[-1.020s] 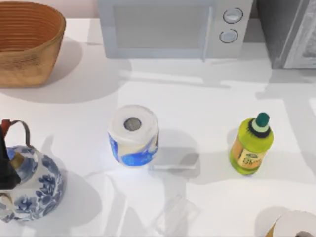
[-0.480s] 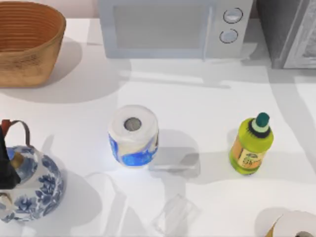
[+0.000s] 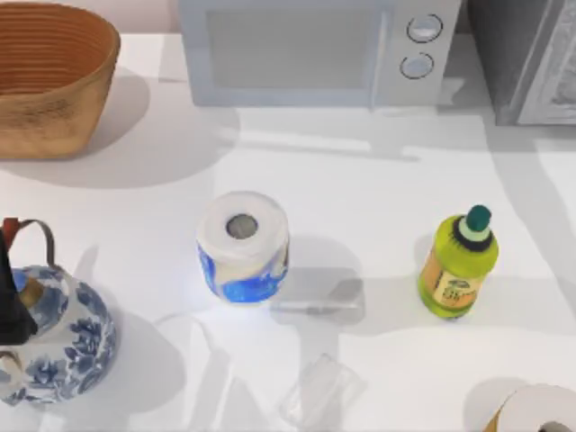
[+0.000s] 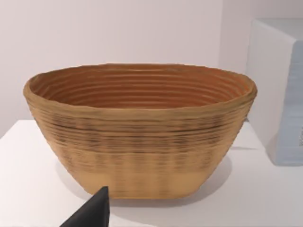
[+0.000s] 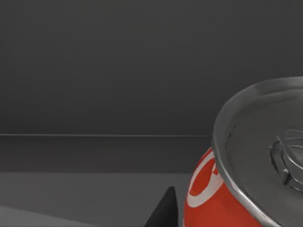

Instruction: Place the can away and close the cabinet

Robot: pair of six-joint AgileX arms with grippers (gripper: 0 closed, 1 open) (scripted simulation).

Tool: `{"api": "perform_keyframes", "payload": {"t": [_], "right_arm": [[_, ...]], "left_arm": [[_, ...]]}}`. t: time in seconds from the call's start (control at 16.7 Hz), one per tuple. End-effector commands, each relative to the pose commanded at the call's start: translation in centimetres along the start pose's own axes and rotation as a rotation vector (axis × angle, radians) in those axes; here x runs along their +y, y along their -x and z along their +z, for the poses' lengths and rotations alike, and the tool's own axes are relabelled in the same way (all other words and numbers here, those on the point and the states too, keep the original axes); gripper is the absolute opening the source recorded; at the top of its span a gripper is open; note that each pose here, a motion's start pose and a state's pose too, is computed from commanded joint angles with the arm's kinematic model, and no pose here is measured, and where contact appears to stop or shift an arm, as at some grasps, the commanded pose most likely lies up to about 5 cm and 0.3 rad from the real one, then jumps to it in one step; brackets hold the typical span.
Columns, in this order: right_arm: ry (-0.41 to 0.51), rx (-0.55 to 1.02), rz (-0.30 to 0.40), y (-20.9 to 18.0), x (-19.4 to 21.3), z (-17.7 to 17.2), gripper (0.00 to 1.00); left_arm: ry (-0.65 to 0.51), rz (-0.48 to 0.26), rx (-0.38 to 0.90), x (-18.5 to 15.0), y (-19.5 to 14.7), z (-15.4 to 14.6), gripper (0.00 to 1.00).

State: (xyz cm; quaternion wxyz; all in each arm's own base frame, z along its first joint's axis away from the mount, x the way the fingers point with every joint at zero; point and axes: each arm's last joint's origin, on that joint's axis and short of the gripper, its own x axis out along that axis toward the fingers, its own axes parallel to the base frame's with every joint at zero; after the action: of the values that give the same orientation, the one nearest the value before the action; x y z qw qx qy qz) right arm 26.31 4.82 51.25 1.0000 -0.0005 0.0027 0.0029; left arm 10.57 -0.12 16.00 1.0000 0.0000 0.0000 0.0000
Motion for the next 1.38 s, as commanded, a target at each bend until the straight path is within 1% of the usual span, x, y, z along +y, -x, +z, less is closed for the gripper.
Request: {"api": "perform_keyframes", "payload": {"t": [0.18, 0.42, 0.6, 0.84, 1.02, 1.32, 1.38], "right_arm": [[0.005, 0.010, 0.024, -2.3, 0.6, 0.9, 0.00], [-0.003, 0.001, 0.049, -6.4, 1.2, 2.5, 0.00], [-0.010, -0.010, 0.046, -9.6, 1.2, 3.1, 0.00], [-0.008, -0.013, 0.018, -12.9, 0.3, 2.5, 0.00], [-0.005, -0.007, -0.005, -14.2, -0.4, 1.9, 0.00], [-0.004, -0.006, -0.007, -14.3, -0.4, 1.9, 0.00], [-0.004, -0.006, -0.007, -14.3, -0.4, 1.9, 0.08]], "left_arm": [[0.000, 0.000, 0.000, 0.0, 0.0, 0.0, 1.00], [0.000, 0.000, 0.000, 0.0, 0.0, 0.0, 1.00], [0.000, 0.000, 0.000, 0.0, 0.0, 0.0, 1.00], [0.000, 0.000, 0.000, 0.0, 0.0, 0.0, 1.00], [0.000, 0.000, 0.000, 0.0, 0.0, 0.0, 1.00], [0.000, 0.000, 0.000, 0.0, 0.0, 0.0, 1.00], [0.000, 0.000, 0.000, 0.0, 0.0, 0.0, 1.00]]}}
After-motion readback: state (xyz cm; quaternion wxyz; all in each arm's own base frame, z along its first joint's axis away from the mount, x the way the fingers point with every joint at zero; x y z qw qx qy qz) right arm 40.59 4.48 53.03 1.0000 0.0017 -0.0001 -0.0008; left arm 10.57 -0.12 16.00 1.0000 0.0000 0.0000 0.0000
